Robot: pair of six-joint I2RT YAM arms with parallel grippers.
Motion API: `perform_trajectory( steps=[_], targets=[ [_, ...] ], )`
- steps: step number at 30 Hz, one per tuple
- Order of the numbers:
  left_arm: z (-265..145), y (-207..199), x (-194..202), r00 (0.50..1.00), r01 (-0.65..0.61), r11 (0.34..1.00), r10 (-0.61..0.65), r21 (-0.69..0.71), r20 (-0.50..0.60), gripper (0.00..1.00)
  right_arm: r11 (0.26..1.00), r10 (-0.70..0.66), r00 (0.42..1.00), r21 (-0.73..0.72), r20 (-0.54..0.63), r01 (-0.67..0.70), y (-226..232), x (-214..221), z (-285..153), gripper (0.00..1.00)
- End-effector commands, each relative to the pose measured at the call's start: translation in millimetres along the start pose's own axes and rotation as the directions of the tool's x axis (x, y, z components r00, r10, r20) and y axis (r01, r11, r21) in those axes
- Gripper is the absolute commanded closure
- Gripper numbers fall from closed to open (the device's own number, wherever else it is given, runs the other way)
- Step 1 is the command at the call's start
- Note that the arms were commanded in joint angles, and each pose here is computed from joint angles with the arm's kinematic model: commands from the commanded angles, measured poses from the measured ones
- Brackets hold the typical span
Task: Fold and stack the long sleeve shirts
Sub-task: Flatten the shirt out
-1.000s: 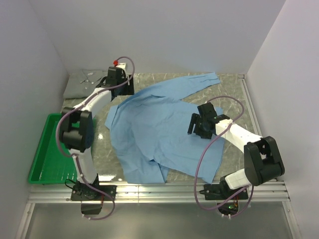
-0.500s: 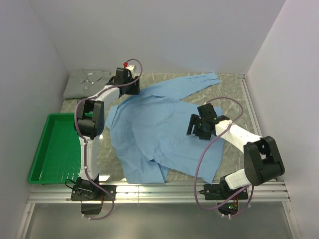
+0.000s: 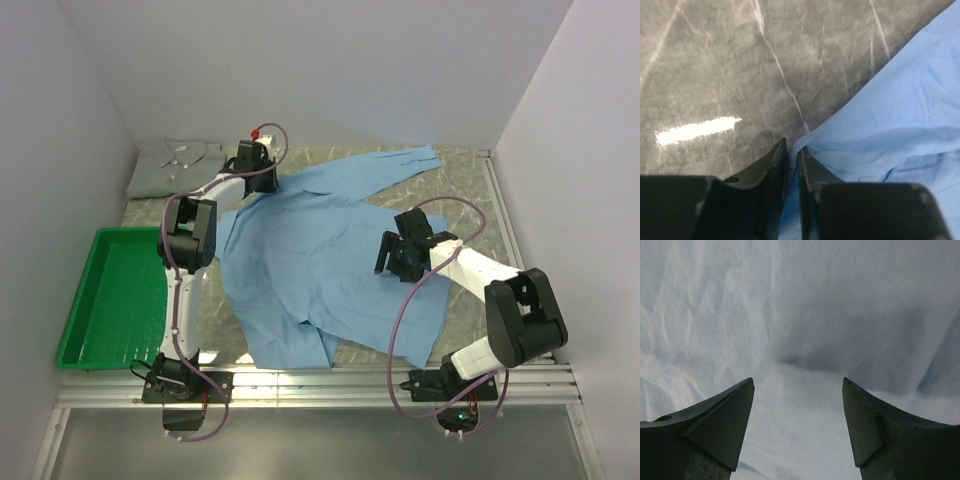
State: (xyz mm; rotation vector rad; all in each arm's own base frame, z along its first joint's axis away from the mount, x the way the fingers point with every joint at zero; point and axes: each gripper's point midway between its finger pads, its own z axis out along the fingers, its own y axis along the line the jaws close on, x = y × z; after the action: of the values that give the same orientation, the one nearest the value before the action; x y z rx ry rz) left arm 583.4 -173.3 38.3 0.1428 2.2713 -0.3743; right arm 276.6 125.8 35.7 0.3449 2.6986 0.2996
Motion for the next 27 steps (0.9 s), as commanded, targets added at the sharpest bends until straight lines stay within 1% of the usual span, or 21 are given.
perform_trajectory(
  steps=[1, 2, 4, 5, 6, 11, 16, 19, 22, 23, 25, 26, 27],
  targets=[
    [-4.7, 5.0, -49.8, 0.988, 0.064, 0.998, -0.064, 0.005, 0.139, 0.8, 0.999, 0.006, 1.0, 0.039, -0.004, -0.006, -5.6, 2.3, 4.4, 0.22],
    [-5.9, 10.5, -55.3, 0.984, 0.089, 0.996, -0.087, -0.003, 0.158, 0.88, 0.997, 0.01, 1.0, 0.072, -0.001, -0.01, -11.1, 2.4, 5.3, 0.23],
    [-10.4, 23.1, -64.4, 0.973, 0.143, 0.989, -0.137, -0.019, 0.186, 0.93, 0.995, 0.017, 1.0, 0.094, -0.015, -0.016, -15.4, 6.1, 8.0, 0.23],
    [-11.4, 28.5, -67.4, 0.969, 0.156, 0.987, -0.146, -0.036, 0.199, 0.98, 0.994, 0.03, 0.999, 0.106, -0.017, -0.028, -18.1, 6.2, 8.6, 0.23],
    [-14.3, 34.8, -72.0, 0.965, 0.167, 0.985, -0.153, -0.047, 0.215, 0.99, 0.993, 0.032, 0.999, 0.112, -0.021, -0.029, -19.4, 8.1, 9.1, 0.23],
    [-17.8, 46.2, -79.3, 0.951, 0.211, 0.974, -0.186, -0.08, 0.246, 0.99, 0.988, 0.043, 0.998, 0.147, -0.034, -0.038, -26.2, 12.0, 11.4, 0.24],
    [-18.3, 62.8, -74.7, 0.933, 0.289, 0.951, -0.253, -0.114, 0.255, 0.98, 0.984, 0.067, 0.997, 0.17, -0.032, -0.06, -35.2, 12.2, 10.5, 0.25],
    [-19.7, 77.7, -68.9, 0.92, 0.34, 0.927, -0.294, -0.158, 0.259, 0.95, 0.978, 0.08, 0.996, 0.196, -0.026, -0.074, -43.6, 10.2, 10.0, 0.25],
    [-23.9, 86.9, -63.3, 0.916, 0.362, 0.913, -0.312, -0.186, 0.252, 0.89, 0.975, 0.098, 0.995, 0.202, -0.016, -0.093, -49.6, 6.8, 8.1, 0.25],
    [-25.3, 86.5, -59.6, 0.917, 0.364, 0.913, -0.317, -0.184, 0.241, 0.84, 0.974, 0.102, 0.995, 0.204, -0.008, -0.098, -52.7, 3.6, 6.8, 0.25],
    [-35.6, 82.8, -66.1, 0.915, 0.366, 0.914, -0.318, -0.177, 0.247, 0.78, 0.977, 0.102, 0.995, 0.188, 0.021, -0.104, -50.7, -4.6, 1.2, 0.25],
    [-39.1, 81.4, -64.1, 0.915, 0.37, 0.912, -0.324, -0.177, 0.24, 0.68, 0.978, 0.096, 0.995, 0.18, 0.037, -0.101, -49.1, -9.4, -2.0, 0.25],
    [-50.8, 74.5, -73.6, 0.912, 0.371, 0.916, -0.327, -0.154, 0.249, 0.61, 0.978, 0.093, 0.994, 0.182, 0.053, -0.101, -48.8, -13.5, -4.8, 0.25]
  ],
)
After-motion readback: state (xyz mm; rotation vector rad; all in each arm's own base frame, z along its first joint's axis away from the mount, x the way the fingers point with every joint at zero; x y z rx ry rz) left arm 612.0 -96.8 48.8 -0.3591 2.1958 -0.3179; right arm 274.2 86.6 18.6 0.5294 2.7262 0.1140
